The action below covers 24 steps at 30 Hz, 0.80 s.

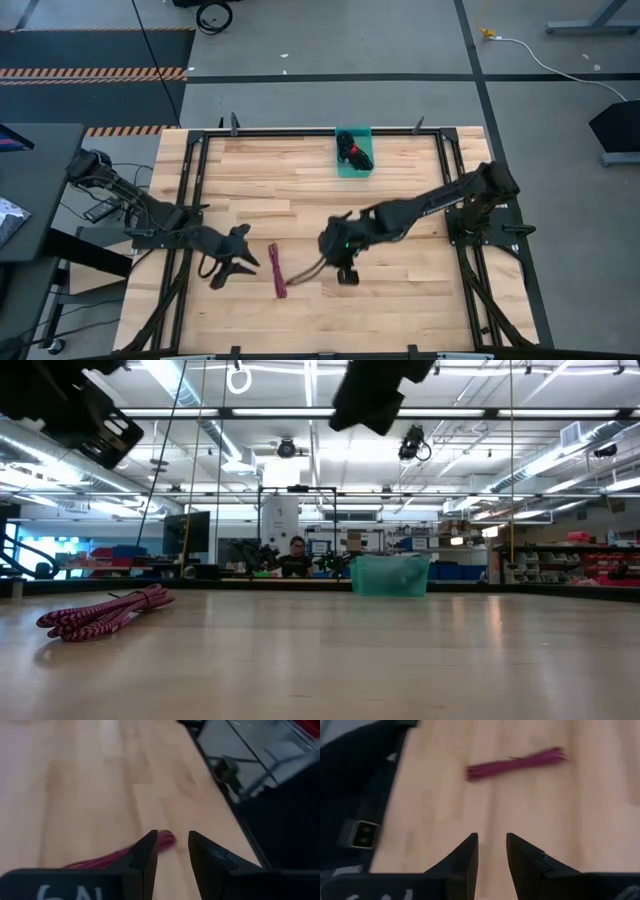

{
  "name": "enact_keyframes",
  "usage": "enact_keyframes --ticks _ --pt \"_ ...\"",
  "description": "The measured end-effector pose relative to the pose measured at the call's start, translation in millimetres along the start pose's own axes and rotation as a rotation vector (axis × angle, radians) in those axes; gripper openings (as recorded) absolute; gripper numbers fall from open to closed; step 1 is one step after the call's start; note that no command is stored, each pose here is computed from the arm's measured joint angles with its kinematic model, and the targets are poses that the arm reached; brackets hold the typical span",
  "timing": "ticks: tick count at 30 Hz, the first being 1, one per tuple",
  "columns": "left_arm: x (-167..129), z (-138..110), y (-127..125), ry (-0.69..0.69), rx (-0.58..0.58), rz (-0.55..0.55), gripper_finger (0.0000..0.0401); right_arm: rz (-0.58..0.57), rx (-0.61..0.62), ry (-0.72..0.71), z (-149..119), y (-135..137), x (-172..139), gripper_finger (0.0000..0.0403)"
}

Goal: Pick and place USB-C Cables
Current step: Put the pink charger cable into the green bin

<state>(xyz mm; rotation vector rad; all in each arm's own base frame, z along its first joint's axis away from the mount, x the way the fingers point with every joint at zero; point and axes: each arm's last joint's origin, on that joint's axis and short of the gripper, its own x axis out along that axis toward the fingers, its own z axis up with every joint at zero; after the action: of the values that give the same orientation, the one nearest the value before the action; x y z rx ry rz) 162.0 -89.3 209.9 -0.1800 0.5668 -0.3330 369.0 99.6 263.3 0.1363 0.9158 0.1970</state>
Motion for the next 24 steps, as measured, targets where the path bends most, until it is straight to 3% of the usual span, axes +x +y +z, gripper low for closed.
enact_keyframes --ticks 6,10,14,19,24 --pt "4 -10 -16 0.04 0.021 -0.012 0.0117 0.102 -0.022 -0.056 -1 26 31 0.0107" --pt "6 -16 -13 0.076 0.03 0.076 0.0117 0.097 -0.019 -0.102 -2 34 55 0.0107" --pt "5 -23 -5 0.124 -0.004 0.215 0.0117 0.09 -0.013 -0.124 -7 32 88 0.0107" --pt "6 -39 7 0.253 -0.14 0.377 0.0117 0.076 0.024 -0.072 -16 21 110 0.0107" --pt "22 -46 9 0.335 -0.159 0.354 0.0117 0.092 0.018 -0.111 -11 16 111 0.0107"
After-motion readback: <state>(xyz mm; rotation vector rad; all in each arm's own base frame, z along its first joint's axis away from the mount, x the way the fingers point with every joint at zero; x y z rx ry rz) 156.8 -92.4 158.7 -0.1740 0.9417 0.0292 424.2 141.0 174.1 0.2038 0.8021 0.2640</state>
